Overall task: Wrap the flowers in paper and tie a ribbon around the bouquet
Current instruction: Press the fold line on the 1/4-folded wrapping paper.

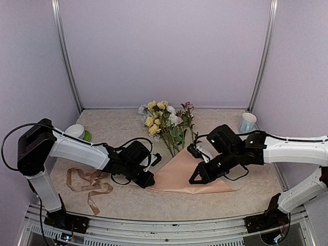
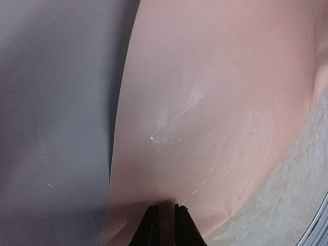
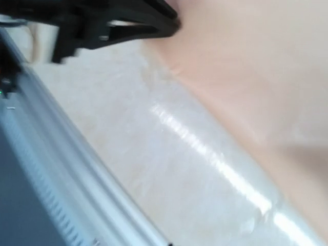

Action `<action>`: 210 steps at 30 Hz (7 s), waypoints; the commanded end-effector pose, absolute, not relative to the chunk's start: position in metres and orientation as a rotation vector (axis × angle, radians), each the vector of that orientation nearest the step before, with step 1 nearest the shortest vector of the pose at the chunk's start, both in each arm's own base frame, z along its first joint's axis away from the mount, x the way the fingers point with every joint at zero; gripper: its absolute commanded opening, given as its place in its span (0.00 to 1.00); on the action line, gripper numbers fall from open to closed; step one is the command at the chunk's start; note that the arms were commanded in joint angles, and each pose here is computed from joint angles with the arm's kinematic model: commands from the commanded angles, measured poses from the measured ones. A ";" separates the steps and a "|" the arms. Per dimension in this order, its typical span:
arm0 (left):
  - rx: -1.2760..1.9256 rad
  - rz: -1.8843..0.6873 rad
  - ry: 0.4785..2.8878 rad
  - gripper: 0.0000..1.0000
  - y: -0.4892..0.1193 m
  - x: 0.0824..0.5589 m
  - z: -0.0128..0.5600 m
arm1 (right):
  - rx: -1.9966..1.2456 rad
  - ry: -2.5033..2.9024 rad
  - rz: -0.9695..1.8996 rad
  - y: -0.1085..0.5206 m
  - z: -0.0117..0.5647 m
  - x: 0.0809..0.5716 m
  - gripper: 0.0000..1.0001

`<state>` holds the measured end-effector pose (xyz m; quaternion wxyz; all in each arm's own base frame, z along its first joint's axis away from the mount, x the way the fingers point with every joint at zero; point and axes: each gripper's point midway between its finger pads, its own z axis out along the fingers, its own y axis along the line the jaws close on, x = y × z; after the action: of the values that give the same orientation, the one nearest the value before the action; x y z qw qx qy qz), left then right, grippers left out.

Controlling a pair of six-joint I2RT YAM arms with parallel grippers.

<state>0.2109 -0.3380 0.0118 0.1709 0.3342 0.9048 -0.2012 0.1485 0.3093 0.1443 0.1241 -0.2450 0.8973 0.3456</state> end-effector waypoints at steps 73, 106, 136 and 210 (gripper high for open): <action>1.052 -0.388 2.552 0.13 -0.308 0.185 0.040 | -0.584 2.957 0.510 0.287 0.003 0.169 0.00; 0.805 -0.326 2.873 0.12 -0.248 0.177 -0.006 | -0.464 3.020 0.373 0.252 -0.007 0.157 0.00; 0.803 -0.466 2.707 0.09 -0.315 0.210 0.033 | -0.507 3.007 0.336 0.252 0.000 0.159 0.00; 0.774 -0.352 2.862 0.09 -0.255 0.183 -0.015 | -0.186 3.161 0.093 0.152 0.013 0.116 0.00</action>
<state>0.2038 -0.2901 0.0144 0.1376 0.2577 0.9412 -0.1697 0.1291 0.1893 0.0148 0.0118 -0.0813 0.9921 0.0947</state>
